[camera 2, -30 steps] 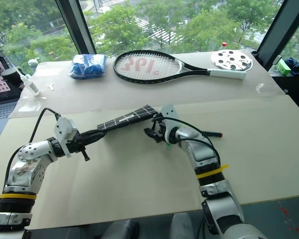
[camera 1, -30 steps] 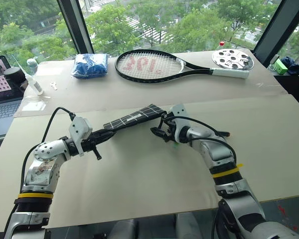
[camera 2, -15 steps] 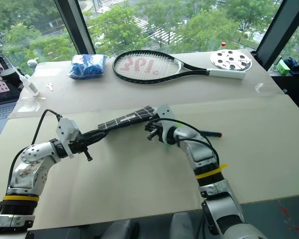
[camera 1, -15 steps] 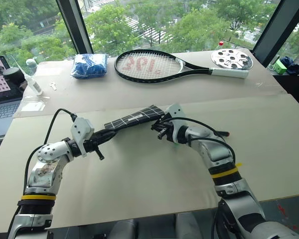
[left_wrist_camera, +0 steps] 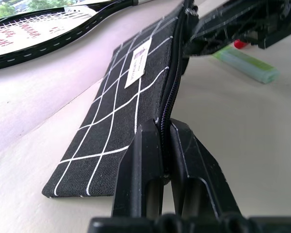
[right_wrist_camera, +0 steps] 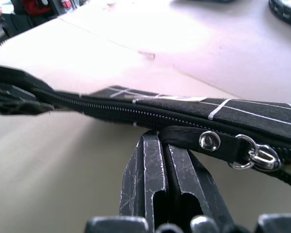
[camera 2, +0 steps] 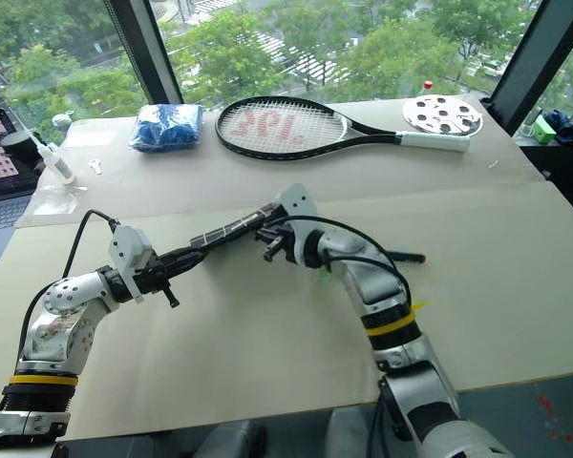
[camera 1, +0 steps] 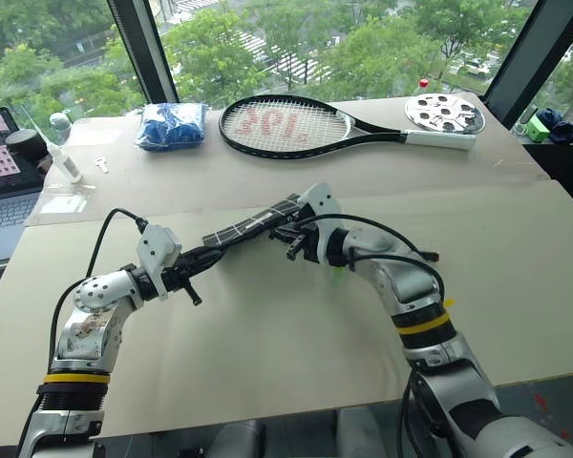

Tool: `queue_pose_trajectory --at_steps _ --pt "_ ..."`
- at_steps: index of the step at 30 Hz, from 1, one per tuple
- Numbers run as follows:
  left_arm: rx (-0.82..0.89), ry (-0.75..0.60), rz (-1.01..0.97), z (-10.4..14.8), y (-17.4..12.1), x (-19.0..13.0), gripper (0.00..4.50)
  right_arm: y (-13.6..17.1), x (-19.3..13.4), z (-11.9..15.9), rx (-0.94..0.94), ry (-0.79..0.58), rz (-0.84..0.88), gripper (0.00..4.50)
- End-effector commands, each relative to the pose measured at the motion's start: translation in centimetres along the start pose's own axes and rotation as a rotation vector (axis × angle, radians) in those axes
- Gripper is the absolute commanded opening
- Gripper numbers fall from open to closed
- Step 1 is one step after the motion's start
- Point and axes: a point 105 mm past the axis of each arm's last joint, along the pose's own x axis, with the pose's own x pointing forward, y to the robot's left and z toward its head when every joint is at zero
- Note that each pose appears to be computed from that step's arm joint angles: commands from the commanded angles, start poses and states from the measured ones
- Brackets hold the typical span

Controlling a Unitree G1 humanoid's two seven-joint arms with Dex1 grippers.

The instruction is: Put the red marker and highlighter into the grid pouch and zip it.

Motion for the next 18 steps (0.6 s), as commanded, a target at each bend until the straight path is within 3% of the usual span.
queue_pose_trajectory --at_steps 1,4,8,11,14,18 --pt "0.018 -0.035 0.006 1.0 0.5 0.1 0.0 2.4 0.7 1.3 -0.015 -0.025 0.112 0.07" --pt "0.019 -0.035 0.002 1.0 0.5 0.2 0.0 5.2 0.8 1.2 -0.017 0.007 0.273 0.07" --pt "0.017 -0.039 -0.001 1.1 0.5 0.3 0.0 4.3 1.8 -0.1 -0.093 0.078 0.209 0.07" --pt "0.016 -0.041 0.0 1.1 0.5 0.3 0.0 4.7 2.4 1.4 -0.074 0.021 0.224 0.07" --pt "0.015 -0.04 -0.002 1.0 0.5 0.3 0.0 5.9 2.4 2.5 -0.023 -0.019 0.296 0.07" --pt "0.014 -0.041 -0.006 1.0 0.4 0.3 0.0 7.1 2.1 1.3 -0.025 0.028 0.372 0.07"
